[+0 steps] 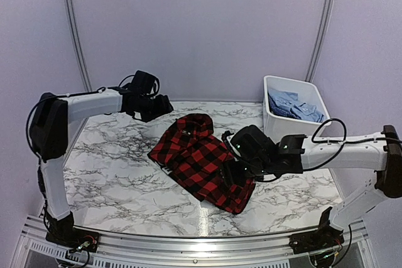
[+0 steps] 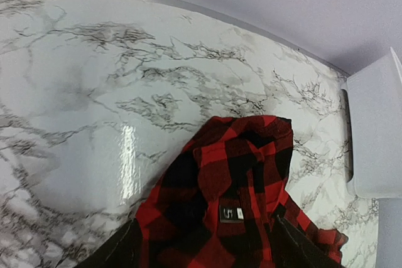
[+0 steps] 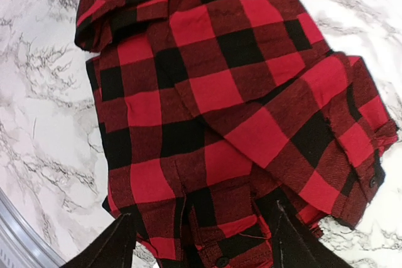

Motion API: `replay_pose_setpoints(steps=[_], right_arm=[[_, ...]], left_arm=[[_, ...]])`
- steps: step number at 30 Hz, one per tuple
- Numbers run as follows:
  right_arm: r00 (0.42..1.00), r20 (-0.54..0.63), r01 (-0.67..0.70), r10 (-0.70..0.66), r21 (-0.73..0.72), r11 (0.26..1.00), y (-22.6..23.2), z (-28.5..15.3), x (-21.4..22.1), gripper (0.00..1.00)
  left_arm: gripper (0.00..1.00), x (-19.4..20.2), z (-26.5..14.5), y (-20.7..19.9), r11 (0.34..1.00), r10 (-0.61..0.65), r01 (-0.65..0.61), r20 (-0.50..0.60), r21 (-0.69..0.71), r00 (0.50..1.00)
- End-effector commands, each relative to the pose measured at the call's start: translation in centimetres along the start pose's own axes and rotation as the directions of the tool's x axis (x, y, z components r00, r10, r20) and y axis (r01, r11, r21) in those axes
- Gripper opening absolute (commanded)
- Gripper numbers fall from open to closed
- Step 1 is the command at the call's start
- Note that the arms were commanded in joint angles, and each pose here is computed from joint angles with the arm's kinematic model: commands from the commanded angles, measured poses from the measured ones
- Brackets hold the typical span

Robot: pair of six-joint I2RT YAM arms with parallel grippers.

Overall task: Fold and stack the long sleeve shirts
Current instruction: Rotate the crumpled shirt at the center of the board, then move the crumpled shirt to the center of the board.

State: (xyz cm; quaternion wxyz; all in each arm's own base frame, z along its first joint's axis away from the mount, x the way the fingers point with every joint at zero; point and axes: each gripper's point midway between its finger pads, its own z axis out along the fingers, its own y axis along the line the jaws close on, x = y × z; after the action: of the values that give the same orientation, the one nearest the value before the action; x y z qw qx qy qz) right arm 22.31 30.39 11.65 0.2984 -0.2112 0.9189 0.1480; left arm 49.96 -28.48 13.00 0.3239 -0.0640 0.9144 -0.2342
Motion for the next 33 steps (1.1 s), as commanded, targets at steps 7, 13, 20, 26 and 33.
replay_pose_setpoints(steps=[7, 13, 20, 26, 33], right_arm=[[0.993, 0.103, 0.033, -0.049, 0.152, 0.988, -6.8, -0.2, -6.0, 0.65], [0.993, 0.122, -0.02, -0.002, 0.181, 0.983, -10.5, 3.1, -8.3, 0.55], [0.999, 0.038, -0.023, 0.013, 0.252, 0.967, -12.9, 6.9, -5.9, 0.45], [0.995, -0.037, -0.071, 0.089, 0.343, 0.937, -15.1, 7.5, -1.0, 0.41], [0.982, -0.134, -0.075, 0.132, 0.365, 0.928, -14.3, 6.0, 5.2, 0.41]], left_arm=[[0.67, 7.3, -9.5, 2.0, 0.999, -0.009, 0.008, -0.015, -0.033, 1.0], [0.55, 14.8, -9.7, -2.8, 0.997, 0.034, -0.026, -0.106, 0.079, 0.994], [0.39, 21.7, -6.4, -8.6, 0.981, 0.064, -0.026, -0.195, 0.194, 0.979], [0.26, 24.4, -3.1, -8.2, 0.985, 0.03, 0.015, -0.256, 0.174, 0.966], [0.26, 25.9, -2.5, -3.0, 0.999, -0.015, 0.023, -0.256, 0.03, 0.966]])
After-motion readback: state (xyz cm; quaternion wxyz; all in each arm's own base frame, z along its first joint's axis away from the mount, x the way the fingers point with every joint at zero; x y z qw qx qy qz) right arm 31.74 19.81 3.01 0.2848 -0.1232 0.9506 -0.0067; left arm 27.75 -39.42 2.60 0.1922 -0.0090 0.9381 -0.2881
